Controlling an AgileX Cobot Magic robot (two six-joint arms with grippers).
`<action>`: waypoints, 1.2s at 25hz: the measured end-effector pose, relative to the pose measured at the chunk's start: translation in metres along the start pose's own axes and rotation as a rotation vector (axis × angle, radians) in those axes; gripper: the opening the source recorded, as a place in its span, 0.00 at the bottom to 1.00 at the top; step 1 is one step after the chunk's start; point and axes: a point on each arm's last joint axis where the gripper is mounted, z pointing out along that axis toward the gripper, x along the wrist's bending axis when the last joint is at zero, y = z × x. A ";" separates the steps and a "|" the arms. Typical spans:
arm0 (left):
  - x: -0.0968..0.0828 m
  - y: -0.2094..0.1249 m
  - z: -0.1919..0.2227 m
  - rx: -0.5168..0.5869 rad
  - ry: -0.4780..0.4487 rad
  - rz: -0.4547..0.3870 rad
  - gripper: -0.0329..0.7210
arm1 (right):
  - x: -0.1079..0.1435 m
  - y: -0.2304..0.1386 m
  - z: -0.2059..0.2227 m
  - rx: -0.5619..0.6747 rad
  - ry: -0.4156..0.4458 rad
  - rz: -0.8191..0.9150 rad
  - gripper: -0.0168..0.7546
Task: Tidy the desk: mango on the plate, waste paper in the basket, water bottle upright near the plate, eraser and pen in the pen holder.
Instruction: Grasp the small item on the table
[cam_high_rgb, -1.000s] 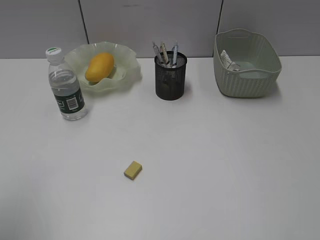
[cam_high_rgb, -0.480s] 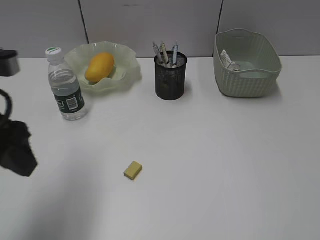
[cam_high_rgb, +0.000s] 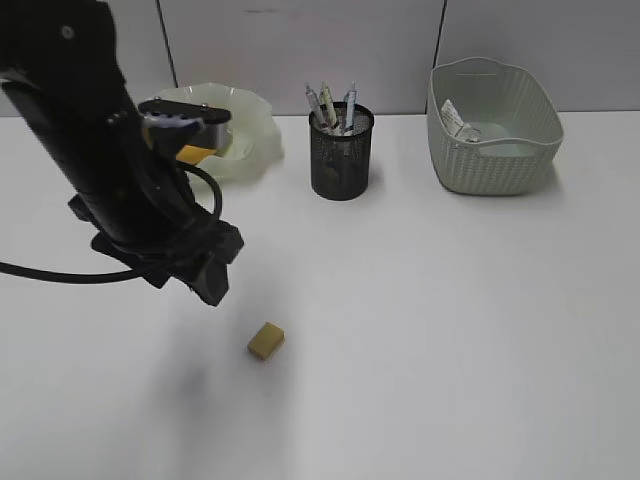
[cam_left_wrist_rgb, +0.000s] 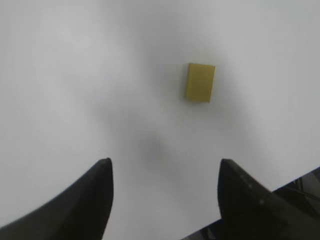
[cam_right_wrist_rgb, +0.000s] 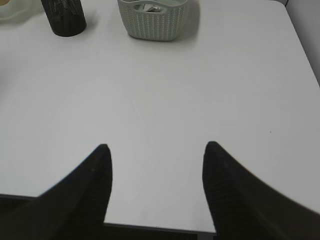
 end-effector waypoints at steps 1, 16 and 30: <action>-0.002 0.005 0.007 0.013 0.004 0.009 0.70 | 0.000 0.000 0.000 0.000 0.000 0.000 0.62; -0.020 0.046 0.087 0.145 0.015 0.039 0.65 | 0.000 0.000 0.000 0.000 0.000 0.000 0.62; -0.034 0.043 0.115 0.179 0.043 0.112 0.62 | 0.000 0.000 0.000 0.000 0.000 0.000 0.62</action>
